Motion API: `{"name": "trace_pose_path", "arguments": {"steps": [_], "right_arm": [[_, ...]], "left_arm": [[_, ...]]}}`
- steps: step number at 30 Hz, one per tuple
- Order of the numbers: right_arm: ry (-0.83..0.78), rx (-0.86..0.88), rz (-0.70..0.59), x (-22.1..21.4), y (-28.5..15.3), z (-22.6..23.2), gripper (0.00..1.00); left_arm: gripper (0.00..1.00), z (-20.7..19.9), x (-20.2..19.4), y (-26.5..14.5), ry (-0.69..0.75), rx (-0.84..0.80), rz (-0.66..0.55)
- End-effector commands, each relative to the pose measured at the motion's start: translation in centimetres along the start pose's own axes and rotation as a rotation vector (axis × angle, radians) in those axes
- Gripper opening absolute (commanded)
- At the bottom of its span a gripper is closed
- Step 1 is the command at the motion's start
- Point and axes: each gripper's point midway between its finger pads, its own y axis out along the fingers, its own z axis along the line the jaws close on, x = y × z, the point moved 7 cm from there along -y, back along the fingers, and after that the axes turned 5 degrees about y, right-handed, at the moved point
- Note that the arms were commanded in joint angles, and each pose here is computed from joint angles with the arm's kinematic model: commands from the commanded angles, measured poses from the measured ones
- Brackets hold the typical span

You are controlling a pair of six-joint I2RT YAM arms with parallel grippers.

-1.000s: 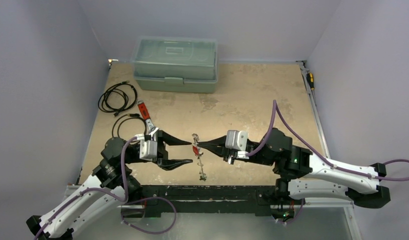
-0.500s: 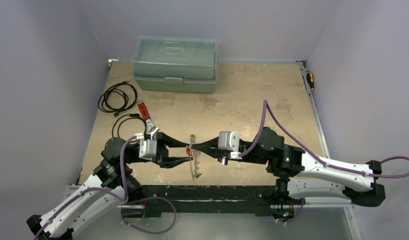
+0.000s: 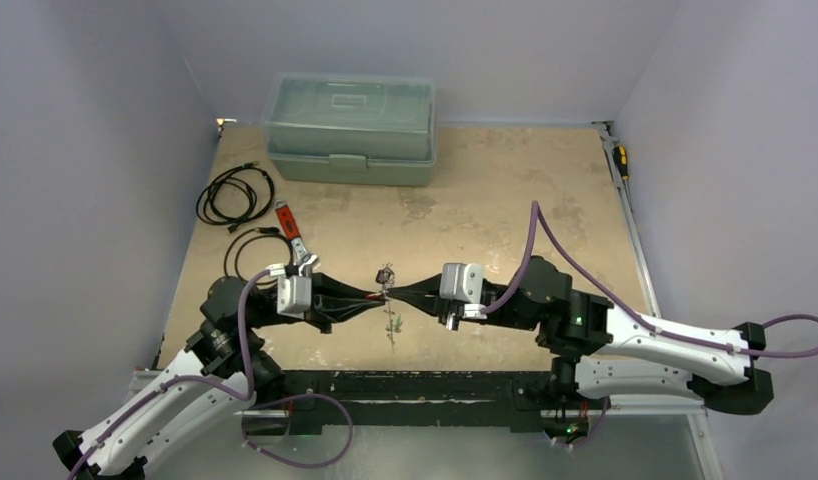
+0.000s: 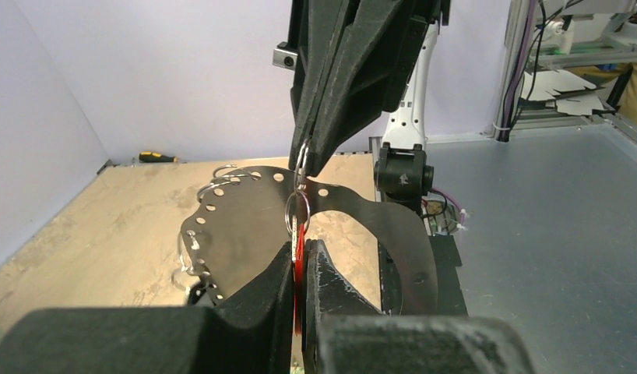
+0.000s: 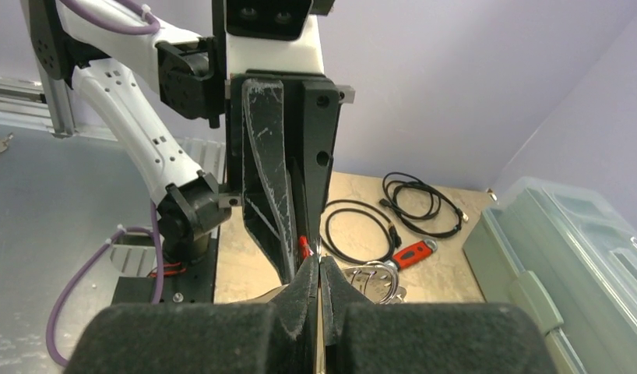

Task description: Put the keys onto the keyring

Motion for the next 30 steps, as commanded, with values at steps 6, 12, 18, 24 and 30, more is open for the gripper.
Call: {"name": "trace_pose_path", "arguments": {"steps": [6, 12, 18, 24, 30], "right_arm": [[0.065, -0.084, -0.013, -0.7, -1.7, -0.3, 0.00], [0.102, -0.070, 0.015, -2.3, -1.2, 0.2, 0.00], [0.107, -0.066, 0.025, -2.7, -0.6, 0.3, 0.00], [0.124, -0.127, 0.024, -3.1, -1.4, -0.1, 0.53], [0.180, -0.217, 0.003, -4.3, -3.4, -0.4, 0.75]], "left_arm": [[0.00, 0.5, 0.4, -0.2, 0.019, 0.057, 0.006], [0.00, 0.6, 0.2, -0.1, 0.013, 0.057, 0.015], [0.00, 0.8, 0.0, -0.1, 0.013, 0.063, 0.031], [0.00, 2.0, -0.2, -0.1, 0.021, 0.148, 0.088], [0.00, 4.3, -1.5, 0.2, -0.039, 0.291, 0.262]]}}
